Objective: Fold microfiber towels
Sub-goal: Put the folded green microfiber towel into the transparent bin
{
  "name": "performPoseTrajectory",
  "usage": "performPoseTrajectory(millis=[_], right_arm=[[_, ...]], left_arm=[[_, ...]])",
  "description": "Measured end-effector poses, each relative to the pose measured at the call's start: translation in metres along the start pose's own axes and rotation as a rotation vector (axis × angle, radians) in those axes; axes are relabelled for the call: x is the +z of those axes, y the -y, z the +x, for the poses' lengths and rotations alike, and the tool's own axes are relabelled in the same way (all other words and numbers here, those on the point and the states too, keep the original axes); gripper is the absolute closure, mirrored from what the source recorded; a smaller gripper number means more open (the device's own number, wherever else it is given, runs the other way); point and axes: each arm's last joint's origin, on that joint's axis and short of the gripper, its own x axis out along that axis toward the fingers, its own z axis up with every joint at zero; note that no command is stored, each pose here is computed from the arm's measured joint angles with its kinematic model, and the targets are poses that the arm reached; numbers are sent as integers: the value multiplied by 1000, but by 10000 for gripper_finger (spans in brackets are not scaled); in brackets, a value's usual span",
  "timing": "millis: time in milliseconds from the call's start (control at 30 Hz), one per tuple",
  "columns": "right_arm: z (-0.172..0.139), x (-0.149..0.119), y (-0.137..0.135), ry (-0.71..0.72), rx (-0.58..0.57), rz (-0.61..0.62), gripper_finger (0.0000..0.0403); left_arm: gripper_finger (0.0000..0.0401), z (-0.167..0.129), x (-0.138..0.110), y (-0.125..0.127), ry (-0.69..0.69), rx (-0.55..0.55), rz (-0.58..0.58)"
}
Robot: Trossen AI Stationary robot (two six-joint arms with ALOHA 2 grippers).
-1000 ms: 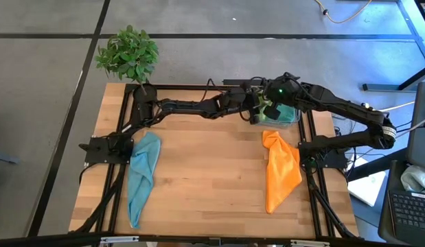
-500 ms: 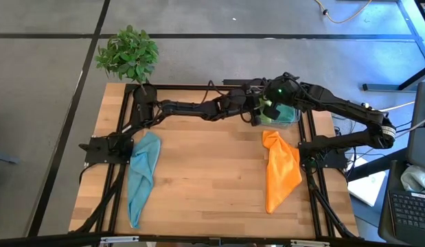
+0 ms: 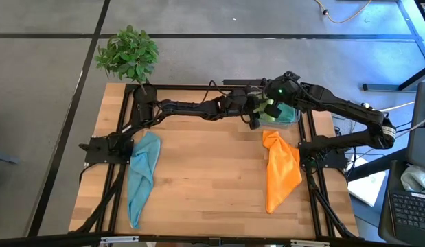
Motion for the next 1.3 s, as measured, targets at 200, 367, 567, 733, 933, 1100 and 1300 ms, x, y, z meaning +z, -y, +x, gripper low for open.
performPoseTrajectory(millis=[200,367,567,733,933,1100,1300], right_arm=[[-4,3,4,11,-27,26,391],[-12,10,6,60,21,80,391],[-15,10,2,56,33,64,391],[-15,10,2,62,51,130,391],[-19,5,2,41,81,154,391],[-31,-1,7,64,105,188,391],[-43,-9,13,99,102,227,391]], left_arm=[[218,1,-2,19,-17,-34,-1],[218,0,-3,23,-47,86,22],[218,-1,-8,15,-118,229,83],[218,-1,-10,13,-145,280,97],[218,-3,-13,18,-208,341,177],[218,-4,-12,24,-214,371,187],[218,-5,-11,29,-233,412,238]])
